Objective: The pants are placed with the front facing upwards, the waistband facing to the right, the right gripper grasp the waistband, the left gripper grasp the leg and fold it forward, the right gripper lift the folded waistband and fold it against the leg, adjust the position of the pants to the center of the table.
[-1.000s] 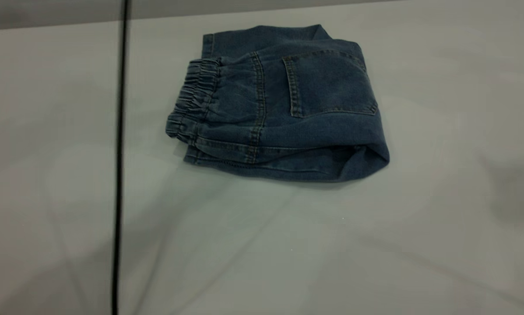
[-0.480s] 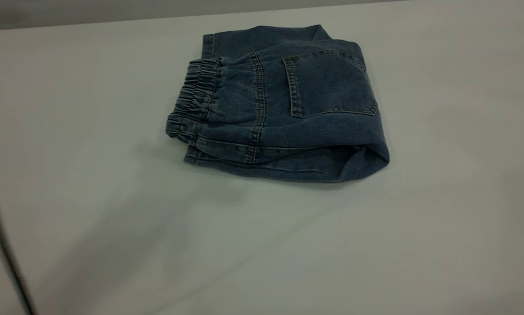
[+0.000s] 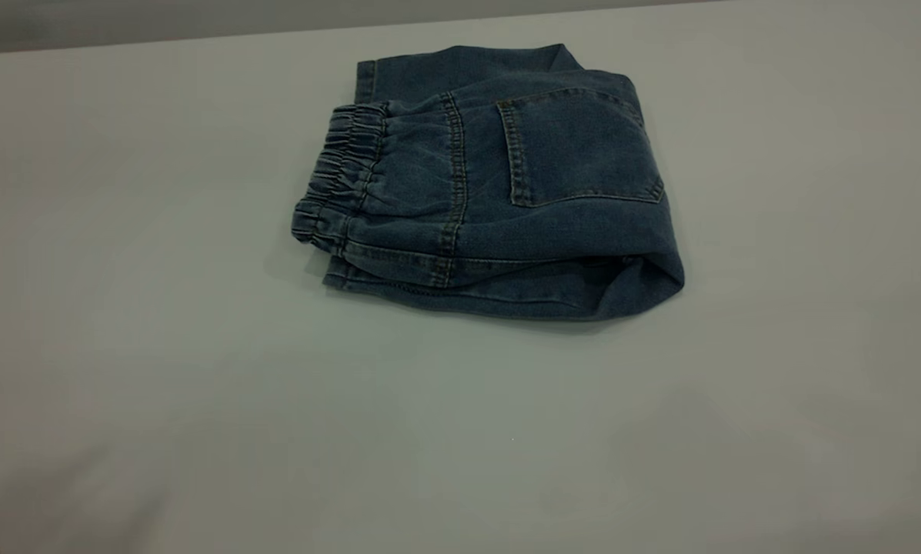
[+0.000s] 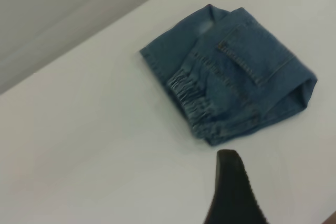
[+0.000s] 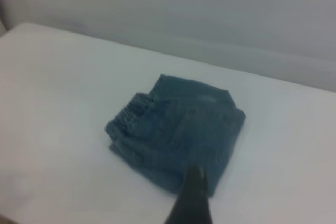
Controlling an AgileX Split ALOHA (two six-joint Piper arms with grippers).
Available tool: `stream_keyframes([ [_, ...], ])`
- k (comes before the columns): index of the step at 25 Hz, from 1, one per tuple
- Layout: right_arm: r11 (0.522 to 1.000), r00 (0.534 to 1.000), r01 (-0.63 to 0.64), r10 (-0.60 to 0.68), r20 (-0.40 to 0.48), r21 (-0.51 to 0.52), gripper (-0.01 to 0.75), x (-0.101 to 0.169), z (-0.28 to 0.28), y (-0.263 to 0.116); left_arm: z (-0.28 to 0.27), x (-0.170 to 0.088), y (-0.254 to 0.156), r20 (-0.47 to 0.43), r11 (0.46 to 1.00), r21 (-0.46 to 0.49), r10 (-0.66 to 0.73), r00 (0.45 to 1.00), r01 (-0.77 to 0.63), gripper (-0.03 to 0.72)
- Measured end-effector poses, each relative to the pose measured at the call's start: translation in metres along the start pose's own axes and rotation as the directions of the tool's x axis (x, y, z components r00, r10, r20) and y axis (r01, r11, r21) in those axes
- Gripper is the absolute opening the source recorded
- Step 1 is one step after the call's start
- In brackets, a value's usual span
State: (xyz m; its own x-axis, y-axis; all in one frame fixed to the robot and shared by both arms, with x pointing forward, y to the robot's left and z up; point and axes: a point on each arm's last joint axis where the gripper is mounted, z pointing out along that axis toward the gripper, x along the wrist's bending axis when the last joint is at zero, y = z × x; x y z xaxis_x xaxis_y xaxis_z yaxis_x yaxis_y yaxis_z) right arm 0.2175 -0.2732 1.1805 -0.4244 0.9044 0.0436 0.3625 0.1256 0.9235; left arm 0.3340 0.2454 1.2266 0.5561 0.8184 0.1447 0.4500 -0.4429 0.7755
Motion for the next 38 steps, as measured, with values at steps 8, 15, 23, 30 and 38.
stream_keyframes([
  [8, 1.0, 1.0, 0.019, -0.019, 0.001, -0.018, 0.566, 0.003, 0.003, -0.05, -0.055, 0.004, -0.121, -0.117, 0.983, -0.185, -0.027, 0.993, 0.005, 0.414],
  [15, 0.999, 0.999, 0.038, -0.039, 0.016, 0.036, 0.566, -0.003, 0.025, -0.081, -0.044, 0.001, -0.189, -0.146, 0.963, -0.256, -0.127, 0.981, 0.087, 0.414],
  [23, 0.992, 0.997, 0.041, -0.049, 0.067, 0.121, 0.566, -0.016, 0.055, -0.106, 0.006, -0.008, -0.194, -0.114, 0.99, -0.046, -0.136, 0.984, 0.132, 0.414],
  [30, 0.993, 0.996, 0.027, -0.036, 0.078, 0.118, 0.566, -0.019, 0.06, -0.109, 0.021, -0.016, -0.202, -0.058, 0.986, -0.004, -0.166, 0.984, 0.166, 0.414],
  [38, 0.991, 0.994, 0.038, -0.05, 0.096, 0.125, 0.566, -0.02, 0.06, -0.11, 0.023, -0.022, -0.197, 0.012, 0.981, -0.05, -0.186, 0.983, 0.186, 0.414],
])
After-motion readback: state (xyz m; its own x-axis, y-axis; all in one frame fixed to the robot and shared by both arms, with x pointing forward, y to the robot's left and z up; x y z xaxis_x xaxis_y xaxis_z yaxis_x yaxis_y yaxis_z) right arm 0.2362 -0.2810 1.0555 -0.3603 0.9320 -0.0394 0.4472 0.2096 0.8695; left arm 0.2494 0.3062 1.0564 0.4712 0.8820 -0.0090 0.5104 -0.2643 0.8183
